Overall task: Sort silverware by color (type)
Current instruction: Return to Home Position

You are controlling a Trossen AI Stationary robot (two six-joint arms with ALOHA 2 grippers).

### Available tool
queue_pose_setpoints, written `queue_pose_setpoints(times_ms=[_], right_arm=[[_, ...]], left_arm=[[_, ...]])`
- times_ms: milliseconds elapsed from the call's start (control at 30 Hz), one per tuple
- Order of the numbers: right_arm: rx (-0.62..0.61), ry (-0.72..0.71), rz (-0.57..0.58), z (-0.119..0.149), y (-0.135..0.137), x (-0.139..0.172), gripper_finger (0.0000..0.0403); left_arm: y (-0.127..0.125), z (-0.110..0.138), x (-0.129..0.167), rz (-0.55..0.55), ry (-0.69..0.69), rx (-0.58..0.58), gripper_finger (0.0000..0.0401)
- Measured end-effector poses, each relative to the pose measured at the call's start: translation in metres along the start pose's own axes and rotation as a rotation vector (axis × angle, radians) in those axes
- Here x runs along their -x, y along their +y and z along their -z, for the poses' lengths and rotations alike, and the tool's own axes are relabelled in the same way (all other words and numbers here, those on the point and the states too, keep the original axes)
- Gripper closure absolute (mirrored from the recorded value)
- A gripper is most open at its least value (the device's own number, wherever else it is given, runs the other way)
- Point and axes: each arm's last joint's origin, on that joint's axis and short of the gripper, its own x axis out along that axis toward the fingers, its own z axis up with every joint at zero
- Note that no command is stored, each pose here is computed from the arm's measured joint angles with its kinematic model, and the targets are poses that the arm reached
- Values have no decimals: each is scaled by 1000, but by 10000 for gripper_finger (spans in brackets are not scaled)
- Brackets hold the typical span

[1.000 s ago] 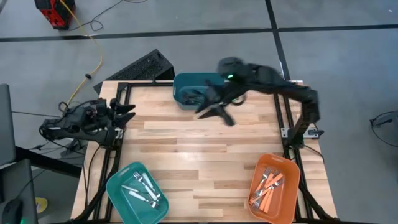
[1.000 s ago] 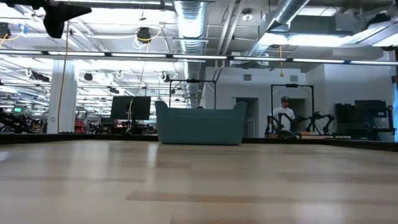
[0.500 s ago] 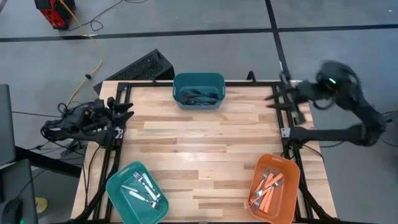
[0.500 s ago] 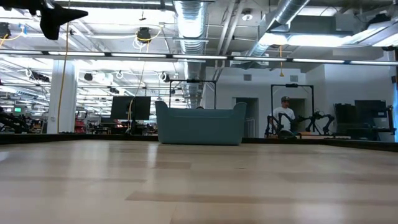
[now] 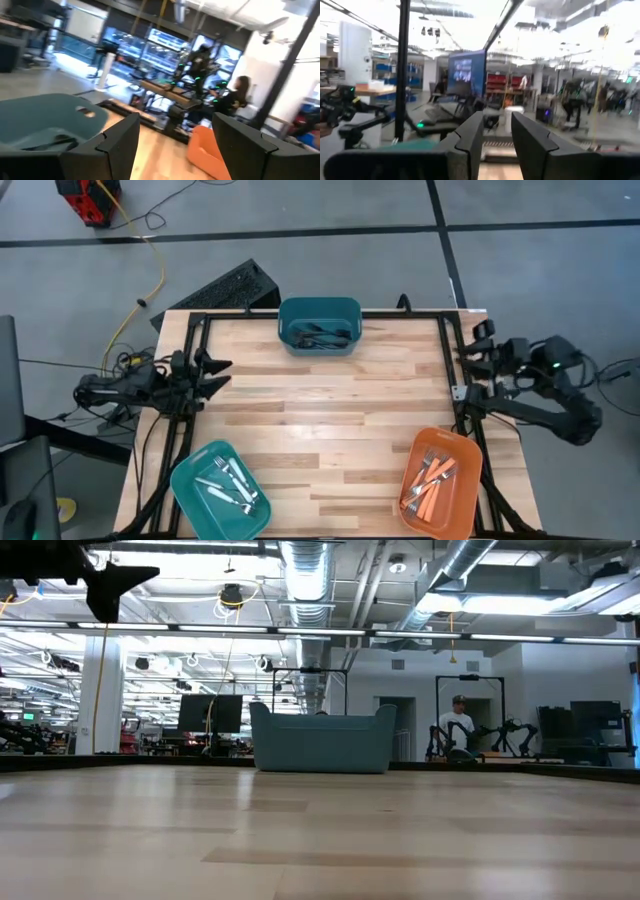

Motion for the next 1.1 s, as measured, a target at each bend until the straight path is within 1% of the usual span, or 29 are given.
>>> queue_pose_setpoints(times_ms=[100,167,267,400,533,633,733,833,967,1100], right_arm=[[-46,44,1,26,-1,1,275],[-75,64,4,45,-2,0,275],[-129,54,3,73,-4,-4,275],[-169,36,-3,101,-6,-6,275],[-228,82,-23,125,-4,-4,275],[-272,107,-65,138,-1,-6,275],[-300,140,-75,150,1,-6,275],[-314,146,-90,156,4,-7,275],[-336,192,-127,171,9,-7,275],[-326,202,-111,184,11,-6,275]], left_arm=[[-1,3,-1,41,-9,8,166],[1,9,-3,42,-5,15,166],[4,22,-6,35,11,30,166],[6,36,-8,48,30,55,166],[3,40,-7,96,28,53,166],[0,47,-6,123,30,47,166],[-2,53,-4,115,44,39,166],[-5,55,-2,111,59,38,166],[-10,58,2,139,84,15,166],[-14,59,6,204,103,16,166]])
